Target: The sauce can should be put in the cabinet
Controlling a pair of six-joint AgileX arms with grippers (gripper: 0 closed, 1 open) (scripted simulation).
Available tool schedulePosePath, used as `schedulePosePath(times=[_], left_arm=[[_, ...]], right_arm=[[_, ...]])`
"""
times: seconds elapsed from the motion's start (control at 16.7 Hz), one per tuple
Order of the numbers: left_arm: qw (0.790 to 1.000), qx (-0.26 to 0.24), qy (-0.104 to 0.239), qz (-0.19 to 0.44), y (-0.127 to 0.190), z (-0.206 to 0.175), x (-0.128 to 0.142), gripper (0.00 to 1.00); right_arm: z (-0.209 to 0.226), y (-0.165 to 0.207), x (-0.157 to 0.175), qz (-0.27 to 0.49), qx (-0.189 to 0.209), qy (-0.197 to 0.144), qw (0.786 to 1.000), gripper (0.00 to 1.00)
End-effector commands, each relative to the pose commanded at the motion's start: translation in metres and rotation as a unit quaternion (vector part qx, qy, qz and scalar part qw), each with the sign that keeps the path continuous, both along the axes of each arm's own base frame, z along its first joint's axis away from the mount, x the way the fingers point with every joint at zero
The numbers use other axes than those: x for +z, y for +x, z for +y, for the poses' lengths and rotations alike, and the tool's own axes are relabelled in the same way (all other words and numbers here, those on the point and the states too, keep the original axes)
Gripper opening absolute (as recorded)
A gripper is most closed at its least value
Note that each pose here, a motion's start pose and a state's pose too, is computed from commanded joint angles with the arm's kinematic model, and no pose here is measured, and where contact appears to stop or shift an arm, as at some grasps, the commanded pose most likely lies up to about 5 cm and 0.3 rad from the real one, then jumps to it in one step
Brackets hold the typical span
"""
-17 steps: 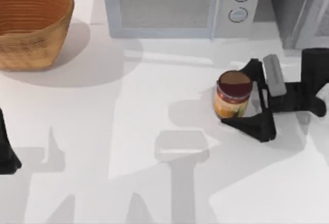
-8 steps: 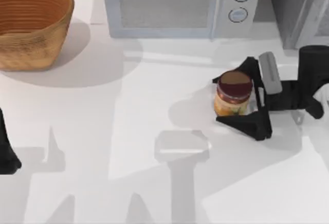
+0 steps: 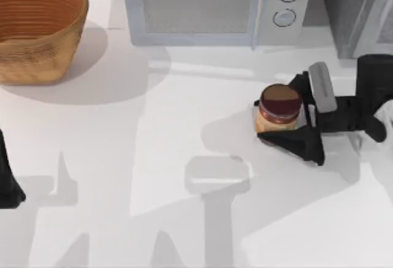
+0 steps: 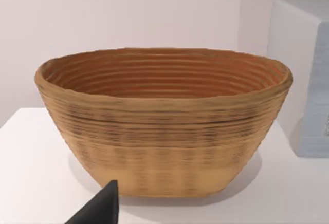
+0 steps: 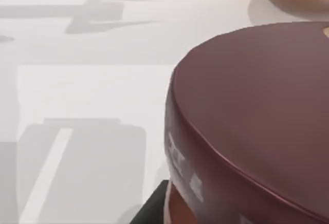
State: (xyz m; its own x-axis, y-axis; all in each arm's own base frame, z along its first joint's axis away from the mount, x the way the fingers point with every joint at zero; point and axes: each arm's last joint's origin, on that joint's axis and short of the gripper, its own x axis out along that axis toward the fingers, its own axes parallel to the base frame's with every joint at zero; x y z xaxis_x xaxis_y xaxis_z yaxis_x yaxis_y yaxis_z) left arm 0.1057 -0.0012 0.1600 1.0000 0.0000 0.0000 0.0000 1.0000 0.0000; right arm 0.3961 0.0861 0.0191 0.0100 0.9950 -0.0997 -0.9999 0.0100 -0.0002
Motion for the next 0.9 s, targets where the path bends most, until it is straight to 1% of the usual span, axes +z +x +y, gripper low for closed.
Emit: schedulePosePath(times=[0.24, 0.3, 0.78, 0.9], left_arm=[[1.0, 0.0, 0.0, 0.0, 0.0, 0.0, 0.0, 1.0], [1.0, 0.0, 0.0, 0.0, 0.0, 0.0, 0.0, 1.0], [1.0, 0.0, 0.0, 0.0, 0.0, 0.0, 0.0, 1.0], [1.0, 0.0, 0.0, 0.0, 0.0, 0.0, 0.0, 1.0]], right_arm=[[0.0, 0.0, 0.0, 0.0, 0.0, 0.0, 1.0, 0.02], [0.0, 0.0, 0.0, 0.0, 0.0, 0.0, 1.0, 0.0], [-0.0015, 0.0002, -0.0004, 0.001, -0.002, 0.0, 1.0, 0.0], [-0.0005, 0.003, 0.0062, -0.006, -0.001, 0.001, 1.0, 0.0]])
